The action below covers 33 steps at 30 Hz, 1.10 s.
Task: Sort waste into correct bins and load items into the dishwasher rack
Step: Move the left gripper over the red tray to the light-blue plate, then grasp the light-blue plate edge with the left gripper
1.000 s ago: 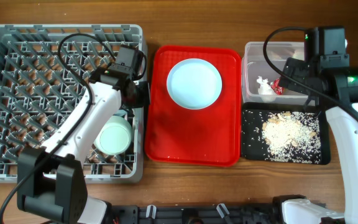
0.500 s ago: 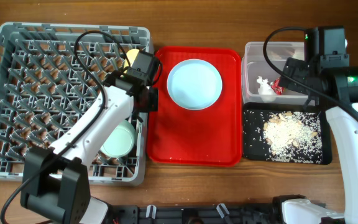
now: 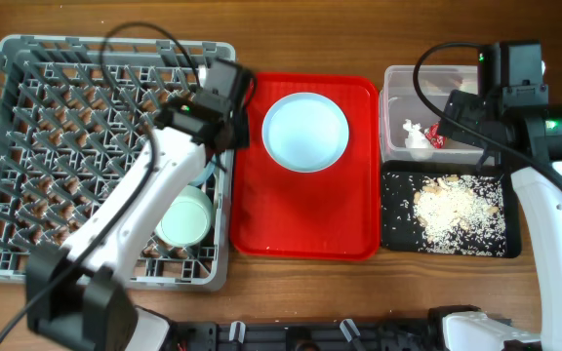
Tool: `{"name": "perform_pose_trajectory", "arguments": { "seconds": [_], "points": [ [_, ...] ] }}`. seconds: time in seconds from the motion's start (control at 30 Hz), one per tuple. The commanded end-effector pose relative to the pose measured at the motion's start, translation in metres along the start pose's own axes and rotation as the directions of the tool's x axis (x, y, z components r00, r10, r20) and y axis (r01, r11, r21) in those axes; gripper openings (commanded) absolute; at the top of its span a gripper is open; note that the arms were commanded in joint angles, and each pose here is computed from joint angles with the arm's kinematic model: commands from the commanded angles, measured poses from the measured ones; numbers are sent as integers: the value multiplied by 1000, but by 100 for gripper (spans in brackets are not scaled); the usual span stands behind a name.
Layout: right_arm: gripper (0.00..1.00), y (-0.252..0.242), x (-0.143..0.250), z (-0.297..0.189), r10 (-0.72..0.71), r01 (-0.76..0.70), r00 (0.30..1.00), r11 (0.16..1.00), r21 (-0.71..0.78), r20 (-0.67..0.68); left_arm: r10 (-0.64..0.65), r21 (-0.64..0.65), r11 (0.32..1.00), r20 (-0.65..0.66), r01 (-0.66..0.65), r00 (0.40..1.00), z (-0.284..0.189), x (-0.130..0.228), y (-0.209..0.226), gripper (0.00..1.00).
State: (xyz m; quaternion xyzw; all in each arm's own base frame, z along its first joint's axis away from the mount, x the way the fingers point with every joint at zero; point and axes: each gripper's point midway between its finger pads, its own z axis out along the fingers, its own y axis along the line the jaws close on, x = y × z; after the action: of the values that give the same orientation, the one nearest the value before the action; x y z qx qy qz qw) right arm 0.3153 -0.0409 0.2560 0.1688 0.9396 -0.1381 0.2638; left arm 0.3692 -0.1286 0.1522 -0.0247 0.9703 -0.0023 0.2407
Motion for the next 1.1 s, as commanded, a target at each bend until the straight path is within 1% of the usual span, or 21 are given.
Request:
{"name": "perform_pose_trajectory", "arguments": {
  "seconds": [0.0,0.07,0.2,0.33,0.43,0.47,0.63,0.77,0.83,0.93,0.97,1.07],
  "points": [
    [100,0,-2,-3,9,-9,1000,1000,-9,9,-106,317,946,124,61,987,-68,-35,-59,33],
    [100,0,-2,-3,9,-9,1000,1000,-9,9,-78,352,936,136,26,988,-71,-32,-78,33],
    [100,0,-2,-3,9,-8,1000,1000,-9,9,-37,324,946,112,-2,993,-47,-18,-107,33],
    [100,0,-2,-3,8,-8,1000,1000,-9,9,15,271,962,68,-33,998,1,-3,-126,35],
    [100,0,-2,-3,8,-8,1000,1000,-9,9,41,227,973,-1,-40,999,48,14,-132,36],
    [100,0,-2,-3,8,-8,1000,1000,-9,9,54,204,978,-40,-44,998,69,24,-132,36],
    [100,0,-2,-3,8,-8,1000,1000,-9,9,60,152,988,-125,-40,990,112,50,-130,36],
    [100,0,-2,-3,9,-9,1000,1000,-9,9,64,140,989,-144,-43,987,122,56,-128,37],
    [100,0,-2,-3,9,-9,1000,1000,-9,9,57,141,989,-148,-36,987,122,57,-129,35],
    [100,0,-2,-3,8,-8,1000,1000,-9,9,89,246,969,-228,-31,970,114,76,-149,33],
    [100,0,-2,-3,8,-8,1000,1000,-9,9,118,299,954,-271,-33,955,108,88,-159,32],
    [100,0,-2,-3,9,-9,1000,1000,-9,9,161,325,944,-330,-48,930,99,110,-168,27]
  ]
}}
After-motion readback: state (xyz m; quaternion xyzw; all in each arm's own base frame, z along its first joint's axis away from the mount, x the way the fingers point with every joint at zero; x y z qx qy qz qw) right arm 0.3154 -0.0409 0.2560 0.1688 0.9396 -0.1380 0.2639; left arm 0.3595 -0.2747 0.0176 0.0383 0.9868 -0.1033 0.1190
